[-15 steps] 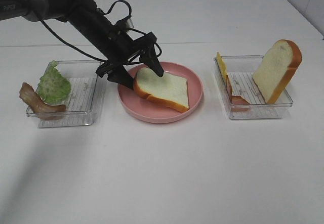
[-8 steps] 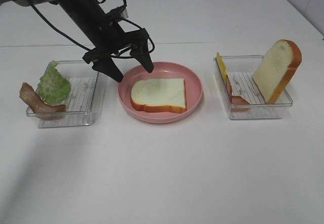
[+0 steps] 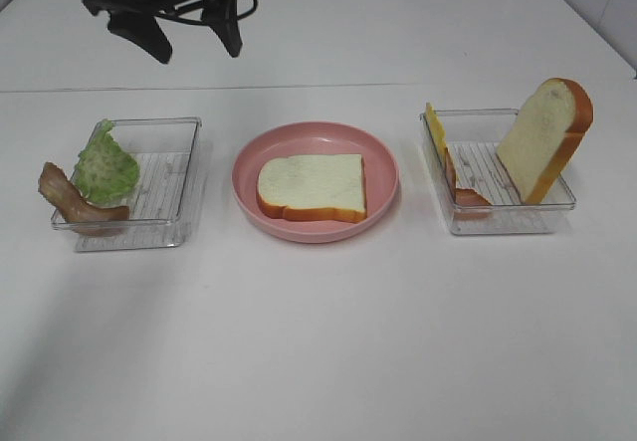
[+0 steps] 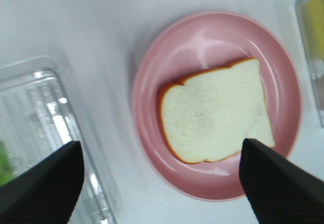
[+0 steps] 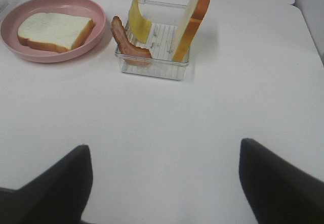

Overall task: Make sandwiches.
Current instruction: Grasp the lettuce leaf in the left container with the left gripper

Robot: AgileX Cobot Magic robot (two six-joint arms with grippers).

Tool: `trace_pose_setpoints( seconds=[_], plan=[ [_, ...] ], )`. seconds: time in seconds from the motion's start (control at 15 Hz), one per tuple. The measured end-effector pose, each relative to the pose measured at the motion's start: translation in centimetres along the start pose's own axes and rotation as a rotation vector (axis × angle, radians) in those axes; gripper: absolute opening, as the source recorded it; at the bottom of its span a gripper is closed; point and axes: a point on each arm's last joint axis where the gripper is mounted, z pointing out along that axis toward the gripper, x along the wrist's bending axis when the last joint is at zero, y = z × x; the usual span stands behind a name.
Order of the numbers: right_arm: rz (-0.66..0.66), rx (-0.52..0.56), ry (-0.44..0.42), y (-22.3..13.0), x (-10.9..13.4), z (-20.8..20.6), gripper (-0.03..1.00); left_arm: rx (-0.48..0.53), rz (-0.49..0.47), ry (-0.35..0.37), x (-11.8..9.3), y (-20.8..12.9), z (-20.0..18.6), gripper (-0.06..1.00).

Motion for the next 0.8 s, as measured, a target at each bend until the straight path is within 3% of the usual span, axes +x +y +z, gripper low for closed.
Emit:
trace_pose_setpoints(
  seconds=[0.13,0.4,0.67,0.8],
  plan=[
    [0.0,0.0,0.0,0.0,0.0,0.0,0.75,-0.071,-0.006,0.059,0.5,0.4,-3.2,0.78],
    [0.0,0.0,0.0,0.0,0.0,0.0,0.75,-0.117,-0.058,0.086,3.0,0.6,-6.0,0.77],
    [0.0,0.0,0.001,0.0,0.0,0.0,0.75,-0.046,-0.129,0.145,6.8,-0.9,-5.5,0.76],
    [0.0,0.0,0.001,0.0,0.0,0.0,0.75,0.031,-0.129,0.217,8.3,-2.2,-3.8,0.76]
  ],
)
